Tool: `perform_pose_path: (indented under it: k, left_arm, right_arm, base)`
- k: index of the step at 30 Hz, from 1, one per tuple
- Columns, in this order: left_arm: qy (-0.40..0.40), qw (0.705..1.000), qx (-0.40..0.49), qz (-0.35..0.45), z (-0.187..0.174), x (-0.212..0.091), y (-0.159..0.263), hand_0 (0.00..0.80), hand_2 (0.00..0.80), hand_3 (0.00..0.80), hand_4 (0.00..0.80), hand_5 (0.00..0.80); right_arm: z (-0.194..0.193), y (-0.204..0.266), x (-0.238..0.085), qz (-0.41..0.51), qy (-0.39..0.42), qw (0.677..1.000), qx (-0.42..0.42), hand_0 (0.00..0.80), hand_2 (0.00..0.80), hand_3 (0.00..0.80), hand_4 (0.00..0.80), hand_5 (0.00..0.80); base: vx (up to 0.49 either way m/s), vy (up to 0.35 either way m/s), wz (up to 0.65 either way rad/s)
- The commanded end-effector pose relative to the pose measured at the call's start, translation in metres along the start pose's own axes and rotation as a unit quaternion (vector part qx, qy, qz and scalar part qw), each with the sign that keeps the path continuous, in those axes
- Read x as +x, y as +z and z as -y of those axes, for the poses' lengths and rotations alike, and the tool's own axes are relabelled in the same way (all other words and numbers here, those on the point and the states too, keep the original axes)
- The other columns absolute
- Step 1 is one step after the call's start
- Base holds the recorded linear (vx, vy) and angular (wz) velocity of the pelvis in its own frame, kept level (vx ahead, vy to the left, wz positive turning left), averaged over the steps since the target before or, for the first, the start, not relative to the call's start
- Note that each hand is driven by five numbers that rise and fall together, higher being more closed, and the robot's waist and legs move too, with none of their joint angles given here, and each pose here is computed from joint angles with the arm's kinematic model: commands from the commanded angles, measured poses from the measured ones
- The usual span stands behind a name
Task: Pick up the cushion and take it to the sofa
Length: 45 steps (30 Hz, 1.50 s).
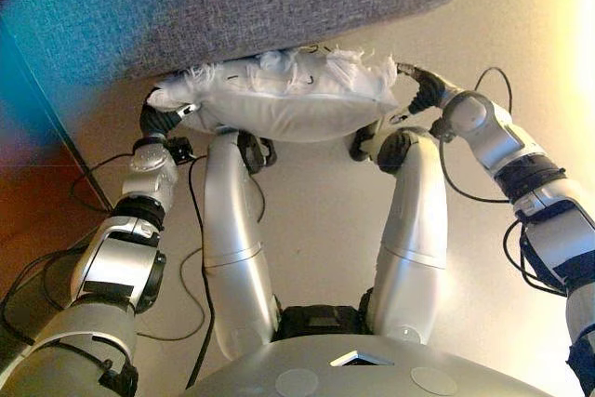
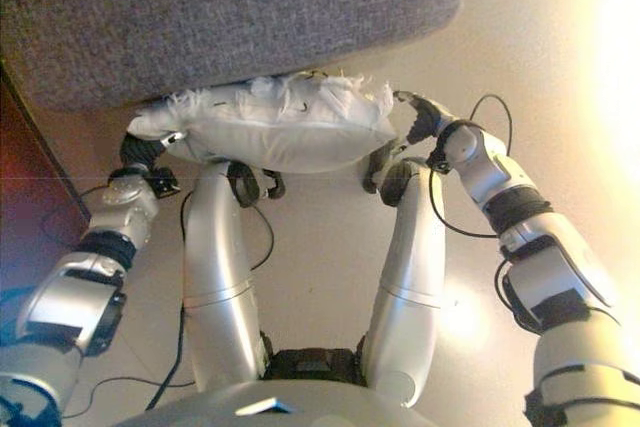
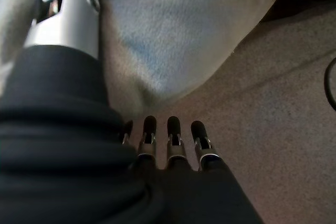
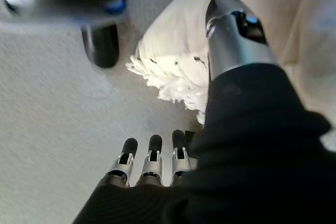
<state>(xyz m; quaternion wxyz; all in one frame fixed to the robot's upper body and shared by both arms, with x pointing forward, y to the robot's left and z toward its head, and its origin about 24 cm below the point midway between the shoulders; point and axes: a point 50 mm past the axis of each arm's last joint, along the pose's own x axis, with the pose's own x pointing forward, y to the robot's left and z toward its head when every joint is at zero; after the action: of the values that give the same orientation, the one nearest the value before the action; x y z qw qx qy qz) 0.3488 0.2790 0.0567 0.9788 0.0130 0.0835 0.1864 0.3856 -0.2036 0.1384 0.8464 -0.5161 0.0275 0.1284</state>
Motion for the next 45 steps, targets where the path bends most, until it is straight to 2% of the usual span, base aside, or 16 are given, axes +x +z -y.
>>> perform_pose_path:
  k: [1,7,18,28,34,45]
  left_arm:
    - [0.004,0.999,-0.02,0.046,0.001,0.005,0.02,0.0,0.0,0.0,0.0,0.0]
    - [-0.03,0.997,-0.026,0.073,0.015,0.007,0.034,0.0,0.0,0.0,0.0,0.0]
    - [-0.106,0.986,-0.04,0.123,0.051,0.003,0.052,0.0,0.0,0.0,0.0,0.0]
    - [-0.104,0.986,-0.05,0.123,0.054,0.002,0.054,0.0,0.0,0.0,0.0,0.0]
    - [-0.112,0.983,-0.045,0.137,0.053,0.002,0.061,0.0,0.0,0.0,0.0,0.0]
    - [-0.111,0.982,-0.04,0.145,0.053,0.002,0.063,0.0,0.0,0.0,0.0,0.0]
  right_arm:
    - [0.011,0.027,0.002,0.054,-0.026,0.998,-0.028,0.0,0.0,0.0,0.0,0.0]
    - [0.016,0.043,0.008,0.071,-0.06,0.995,-0.045,0.0,0.0,0.0,0.0,0.0]
    - [0.011,0.062,0.02,0.053,-0.053,0.99,-0.119,0.0,0.0,0.0,0.0,0.0]
    - [0.006,0.051,0.024,0.017,-0.024,0.983,-0.181,0.0,0.0,0.0,0.0,0.0]
    - [0.004,0.059,0.022,0.061,0.008,0.974,-0.219,0.0,0.0,0.0,0.0,0.0]
    - [0.0,0.098,0.019,0.157,0.036,0.934,-0.317,0.0,0.0,0.0,0.0,0.0]
  base:
    - [0.0,0.0,0.0]
    - [0.0,0.0,0.0]
    - [0.0,0.0,0.0]
    - [0.0,0.0,0.0]
    - [-0.001,-0.047,0.01]
    - [0.015,-0.071,0.07]
